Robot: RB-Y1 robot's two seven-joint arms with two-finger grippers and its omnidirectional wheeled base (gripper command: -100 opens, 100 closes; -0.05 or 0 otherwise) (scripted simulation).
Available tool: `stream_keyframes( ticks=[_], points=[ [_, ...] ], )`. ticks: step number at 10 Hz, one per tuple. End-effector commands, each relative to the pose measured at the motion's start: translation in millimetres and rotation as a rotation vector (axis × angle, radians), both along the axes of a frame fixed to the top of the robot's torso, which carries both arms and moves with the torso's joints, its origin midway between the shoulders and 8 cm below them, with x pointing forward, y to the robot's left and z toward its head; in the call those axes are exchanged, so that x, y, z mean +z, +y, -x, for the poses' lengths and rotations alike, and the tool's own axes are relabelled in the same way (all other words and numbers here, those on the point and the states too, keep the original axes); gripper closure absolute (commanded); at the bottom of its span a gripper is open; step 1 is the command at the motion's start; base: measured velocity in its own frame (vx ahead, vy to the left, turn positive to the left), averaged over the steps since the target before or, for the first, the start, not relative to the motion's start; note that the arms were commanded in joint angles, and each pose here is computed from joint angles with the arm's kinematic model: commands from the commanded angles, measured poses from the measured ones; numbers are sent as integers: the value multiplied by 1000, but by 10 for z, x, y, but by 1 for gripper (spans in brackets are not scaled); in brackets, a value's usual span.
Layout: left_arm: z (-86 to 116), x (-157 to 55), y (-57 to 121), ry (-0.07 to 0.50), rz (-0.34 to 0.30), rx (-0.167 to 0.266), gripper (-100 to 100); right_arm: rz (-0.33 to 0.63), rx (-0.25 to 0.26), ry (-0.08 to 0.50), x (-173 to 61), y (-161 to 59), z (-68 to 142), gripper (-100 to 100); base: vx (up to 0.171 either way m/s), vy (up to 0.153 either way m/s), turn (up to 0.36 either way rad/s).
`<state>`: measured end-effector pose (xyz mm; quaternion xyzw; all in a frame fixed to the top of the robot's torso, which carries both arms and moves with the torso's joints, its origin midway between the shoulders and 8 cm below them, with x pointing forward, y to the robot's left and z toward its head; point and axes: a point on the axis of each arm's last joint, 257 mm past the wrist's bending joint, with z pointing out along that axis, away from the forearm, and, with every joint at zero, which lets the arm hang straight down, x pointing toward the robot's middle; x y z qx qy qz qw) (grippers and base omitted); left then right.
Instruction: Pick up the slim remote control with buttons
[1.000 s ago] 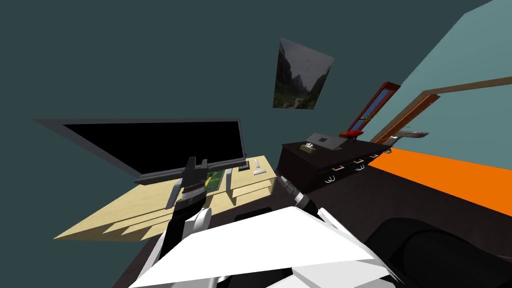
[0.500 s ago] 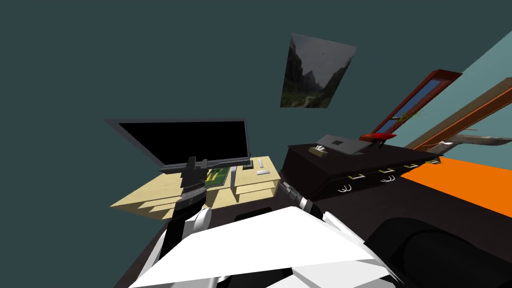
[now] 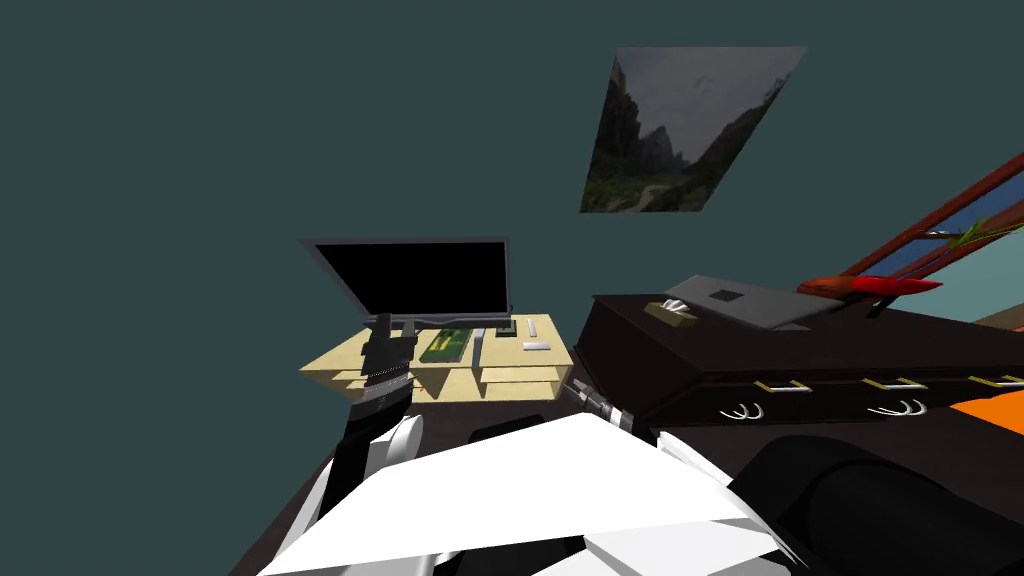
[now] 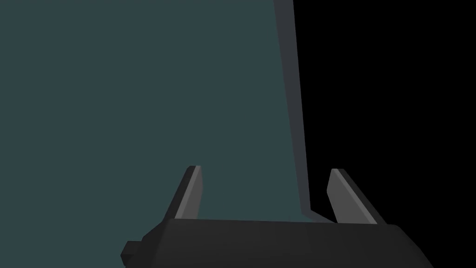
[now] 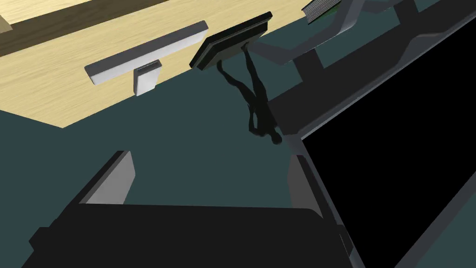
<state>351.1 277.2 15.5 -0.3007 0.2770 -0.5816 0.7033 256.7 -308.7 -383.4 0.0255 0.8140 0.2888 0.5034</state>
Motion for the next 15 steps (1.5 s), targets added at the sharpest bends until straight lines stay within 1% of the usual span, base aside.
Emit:
stream_keyframes(
  ticks=[1,2,3,4,5,6,7,8,9,10,11,12,13,14,15],
  points=[
    [0,0,0,0,0,0,0,41,9,60,-206,-144,202,-100,-4,-3,319],
    [0,0,0,0,0,0,0,42,7,63,-219,-154,211,-100,-1,-6,48],
    [0,-1,1,0,0,0,0,85,54,100,-343,-203,342,-100,-3,11,383],
    [0,0,0,0,0,0,0,92,43,121,-416,-269,398,-100,0,0,223],
    [0,-1,1,0,0,0,0,94,38,129,-446,-297,423,-100,1,-3,-50],
    [1,-1,1,0,0,0,0,138,80,175,-585,-383,581,-100,0,13,322],
    [0,0,0,0,0,0,0,178,111,229,-748,-490,770,-100,1,14,475],
    [0,0,0,0,0,0,0,194,97,261,-833,-620,871,-100,3,4,301],
    [0,-1,1,0,0,0,0,239,127,321,-975,-778,1082,-100,4,9,417],
    [0,0,0,0,0,0,0,241,124,327,-989,-798,1102,-100,4,1,222],
    [0,-1,1,0,0,0,0,277,166,363,-1059,-884,1233,-100,4,13,336],
    [0,0,0,0,0,0,0,281,159,376,-1086,-929,1276,-100,5,7,253],
    [0,-1,1,0,0,0,0,286,150,391,-1119,-985,1331,-100,0,0,0],
    [1,-1,2,0,0,0,0,286,149,392,-1120,-986,1333,-100,1,2,-50],
    [1,-1,1,0,0,0,0,323,186,433,-1185,-1101,1478,-100,1,17,289]
  ],
)
